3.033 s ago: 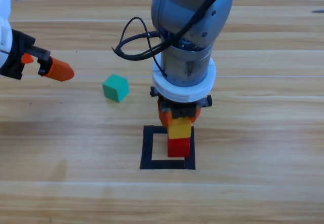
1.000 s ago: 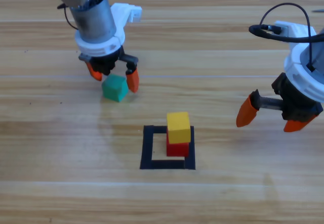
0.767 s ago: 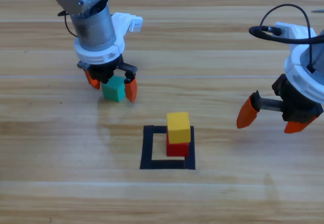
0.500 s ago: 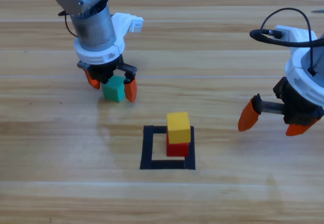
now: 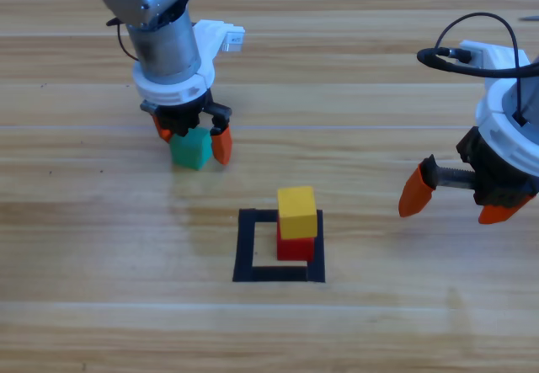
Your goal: Stack the blocks in the rectangular block: red at the bottom, yellow in the middle, green on top
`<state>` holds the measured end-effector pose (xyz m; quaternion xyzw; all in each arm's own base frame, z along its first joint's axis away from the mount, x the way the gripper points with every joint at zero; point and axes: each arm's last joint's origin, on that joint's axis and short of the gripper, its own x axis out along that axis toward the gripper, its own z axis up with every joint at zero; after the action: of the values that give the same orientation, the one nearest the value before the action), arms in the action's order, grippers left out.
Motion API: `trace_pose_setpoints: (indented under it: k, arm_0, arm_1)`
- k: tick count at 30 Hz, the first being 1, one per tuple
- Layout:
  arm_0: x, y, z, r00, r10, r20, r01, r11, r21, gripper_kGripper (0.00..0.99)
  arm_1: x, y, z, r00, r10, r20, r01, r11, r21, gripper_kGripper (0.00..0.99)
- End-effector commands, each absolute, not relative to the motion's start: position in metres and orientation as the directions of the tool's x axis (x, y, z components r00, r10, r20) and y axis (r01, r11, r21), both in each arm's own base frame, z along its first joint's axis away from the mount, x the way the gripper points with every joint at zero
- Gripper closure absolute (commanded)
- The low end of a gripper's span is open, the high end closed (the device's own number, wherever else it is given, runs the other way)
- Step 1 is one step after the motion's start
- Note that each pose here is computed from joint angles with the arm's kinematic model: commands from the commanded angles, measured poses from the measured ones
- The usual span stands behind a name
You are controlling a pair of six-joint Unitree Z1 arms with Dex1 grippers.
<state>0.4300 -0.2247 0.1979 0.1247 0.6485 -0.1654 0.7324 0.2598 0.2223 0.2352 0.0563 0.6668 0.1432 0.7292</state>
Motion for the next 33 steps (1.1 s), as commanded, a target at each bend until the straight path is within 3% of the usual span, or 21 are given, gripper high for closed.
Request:
trace_pose_setpoints:
  k: [1,4,6,7,9,11,15,17,20,25,33]
  arm_0:
    - [0.44,-0.216,0.168,0.069,-0.051,-0.996,0.388,0.921,-0.02,0.234]
    - [0.441,-0.212,0.169,0.069,-0.052,-0.996,0.385,0.922,-0.021,0.332]
    - [0.441,-0.208,0.171,0.071,-0.05,-0.996,0.384,0.923,-0.019,0.55]
    - [0.441,-0.207,0.172,0.073,-0.051,-0.996,0.384,0.923,-0.019,0.588]
    - [0.442,-0.203,0.174,0.074,-0.051,-0.996,0.381,0.924,-0.019,0.596]
    - [0.442,-0.2,0.175,0.077,-0.05,-0.996,0.382,0.924,-0.017,0.682]
    - [0.443,-0.195,0.181,0.083,-0.058,-0.995,0.383,0.923,-0.022,0.705]
    - [0.44,-0.194,0.196,0.108,-0.074,-0.991,0.386,0.922,-0.027,0.806]
    - [0.438,-0.194,0.235,0.169,-0.119,-0.978,0.386,0.921,-0.046,0.823]
    - [0.44,-0.198,0.298,0.17,-0.152,-0.974,0.302,0.949,-0.096,0.846]
    - [0.401,-0.209,0.335,0.15,-0.176,-0.973,0.212,0.967,-0.142,0.846]
  arm_1:
    - [0.26,0.215,0.231,0.073,0.275,-0.959,-0.117,0.957,0.266,0.001]
    - [0.26,0.215,0.231,0.074,0.274,-0.959,-0.117,0.957,0.265,0.001]
    - [0.26,0.215,0.231,0.076,0.272,-0.959,-0.117,0.958,0.262,0.001]
    - [0.26,0.215,0.231,0.076,0.272,-0.959,-0.117,0.958,0.262,0.001]
    - [0.26,0.215,0.231,0.078,0.269,-0.96,-0.117,0.959,0.26,0.001]
    - [0.26,0.215,0.231,0.078,0.269,-0.96,-0.117,0.959,0.26,0.001]
    - [0.259,0.215,0.231,0.077,0.269,-0.96,-0.117,0.959,0.259,0.001]
    - [0.259,0.214,0.231,0.079,0.268,-0.96,-0.117,0.959,0.258,0.001]
    - [0.26,0.215,0.231,0.078,0.267,-0.96,-0.116,0.959,0.258,0.001]
    - [0.259,0.214,0.231,0.081,0.266,-0.961,-0.117,0.96,0.256,0.001]
    - [0.259,0.214,0.231,0.081,0.266,-0.961,-0.117,0.96,0.256,0.001]
